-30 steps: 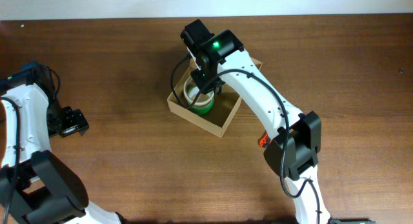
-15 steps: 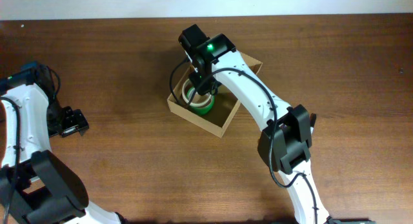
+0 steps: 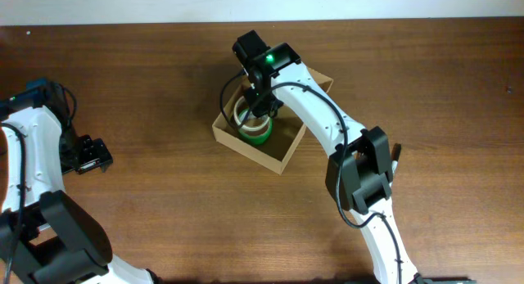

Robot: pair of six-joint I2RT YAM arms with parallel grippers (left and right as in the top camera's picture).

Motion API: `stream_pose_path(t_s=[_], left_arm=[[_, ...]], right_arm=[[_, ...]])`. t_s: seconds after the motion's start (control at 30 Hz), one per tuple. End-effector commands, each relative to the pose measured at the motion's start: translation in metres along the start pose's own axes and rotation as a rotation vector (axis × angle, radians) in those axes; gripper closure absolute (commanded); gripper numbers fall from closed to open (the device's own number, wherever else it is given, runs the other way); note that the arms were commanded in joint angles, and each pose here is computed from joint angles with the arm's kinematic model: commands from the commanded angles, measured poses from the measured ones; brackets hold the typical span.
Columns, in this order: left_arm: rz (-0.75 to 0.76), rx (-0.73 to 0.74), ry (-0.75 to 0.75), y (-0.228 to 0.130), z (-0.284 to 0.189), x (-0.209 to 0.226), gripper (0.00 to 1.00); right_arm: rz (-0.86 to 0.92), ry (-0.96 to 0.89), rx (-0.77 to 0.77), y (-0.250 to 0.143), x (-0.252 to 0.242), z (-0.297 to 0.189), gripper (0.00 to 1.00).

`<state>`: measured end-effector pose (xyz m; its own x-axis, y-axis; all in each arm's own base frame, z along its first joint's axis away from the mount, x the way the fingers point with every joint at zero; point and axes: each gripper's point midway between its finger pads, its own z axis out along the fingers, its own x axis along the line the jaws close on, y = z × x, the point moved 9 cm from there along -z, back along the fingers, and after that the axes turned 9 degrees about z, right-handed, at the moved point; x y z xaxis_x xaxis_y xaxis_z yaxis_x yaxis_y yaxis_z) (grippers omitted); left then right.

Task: Pack container
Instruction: 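Carry the white tape into the box onto the green tape, then release the white tape and move the right gripper to the cutter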

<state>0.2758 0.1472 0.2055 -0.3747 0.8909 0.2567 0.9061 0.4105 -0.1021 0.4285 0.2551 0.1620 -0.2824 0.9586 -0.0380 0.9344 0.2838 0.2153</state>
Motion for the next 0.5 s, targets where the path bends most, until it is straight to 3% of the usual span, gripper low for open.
stream_pose_path(t_s=[0.0,0.07,0.17,0.33,0.47], left_arm=[[0.008,-0.003,-0.004,-0.002,-0.001,0.001,0.00],[0.008,-0.003,-0.004,-0.002,-0.001,0.001,0.00],[0.008,-0.003,-0.004,-0.002,-0.001,0.001,0.00],[0.008,-0.003,-0.004,-0.002,-0.001,0.001,0.00],[0.008,-0.003,-0.004,-0.002,-0.001,0.001,0.00]], right_arm=[[0.017,0.008,0.003,0.002,0.000,0.005,0.97],[0.018,0.010,-0.003,0.003,0.001,0.005,0.94],[0.017,0.010,-0.002,0.003,0.000,0.005,0.68],[0.017,0.005,-0.016,0.004,-0.002,-0.015,0.67],[0.002,-0.028,-0.119,0.009,-0.011,-0.078,0.64]])
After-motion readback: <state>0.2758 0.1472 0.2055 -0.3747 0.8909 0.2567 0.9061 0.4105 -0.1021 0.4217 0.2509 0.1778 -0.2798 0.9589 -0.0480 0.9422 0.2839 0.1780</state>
